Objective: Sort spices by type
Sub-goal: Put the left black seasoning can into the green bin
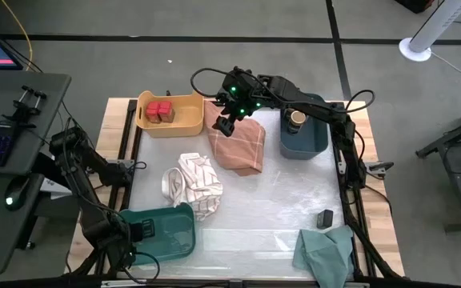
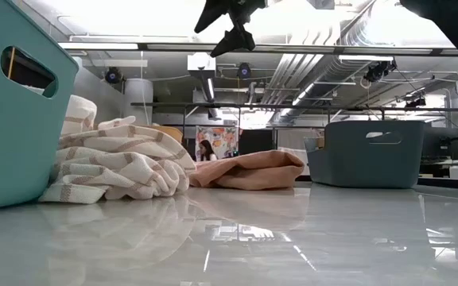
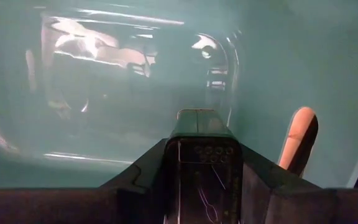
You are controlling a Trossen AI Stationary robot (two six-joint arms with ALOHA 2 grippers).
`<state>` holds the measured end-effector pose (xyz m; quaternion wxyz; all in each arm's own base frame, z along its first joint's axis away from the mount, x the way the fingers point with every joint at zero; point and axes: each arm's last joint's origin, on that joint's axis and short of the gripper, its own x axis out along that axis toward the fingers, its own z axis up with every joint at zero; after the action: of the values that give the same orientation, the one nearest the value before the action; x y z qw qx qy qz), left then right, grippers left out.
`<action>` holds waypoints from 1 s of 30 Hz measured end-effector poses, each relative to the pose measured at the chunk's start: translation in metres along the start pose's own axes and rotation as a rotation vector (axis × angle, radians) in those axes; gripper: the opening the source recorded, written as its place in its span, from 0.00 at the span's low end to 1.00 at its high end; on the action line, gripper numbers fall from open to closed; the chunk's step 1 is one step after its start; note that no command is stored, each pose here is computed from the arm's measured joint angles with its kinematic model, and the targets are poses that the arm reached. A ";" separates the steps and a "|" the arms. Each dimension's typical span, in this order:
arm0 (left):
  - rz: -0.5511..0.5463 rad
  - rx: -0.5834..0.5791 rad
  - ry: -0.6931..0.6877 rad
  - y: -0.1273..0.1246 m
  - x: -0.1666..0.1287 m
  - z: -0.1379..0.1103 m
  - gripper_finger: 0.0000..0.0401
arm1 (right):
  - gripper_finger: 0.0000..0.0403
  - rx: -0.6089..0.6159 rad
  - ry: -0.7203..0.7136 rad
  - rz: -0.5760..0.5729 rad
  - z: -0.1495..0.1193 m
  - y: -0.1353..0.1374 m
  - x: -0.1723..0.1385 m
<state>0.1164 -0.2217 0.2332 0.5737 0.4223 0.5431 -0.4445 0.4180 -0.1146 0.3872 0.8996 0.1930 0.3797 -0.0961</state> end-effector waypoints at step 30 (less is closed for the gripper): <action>-0.019 -0.017 0.053 0.003 -0.004 -0.007 0.54 | 0.84 0.007 -0.015 -0.027 -0.003 0.017 0.003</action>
<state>0.1179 -0.2141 0.2367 0.5583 0.4239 0.5659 -0.4340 0.4232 -0.0979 0.3878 0.9004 0.1906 0.3751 -0.1110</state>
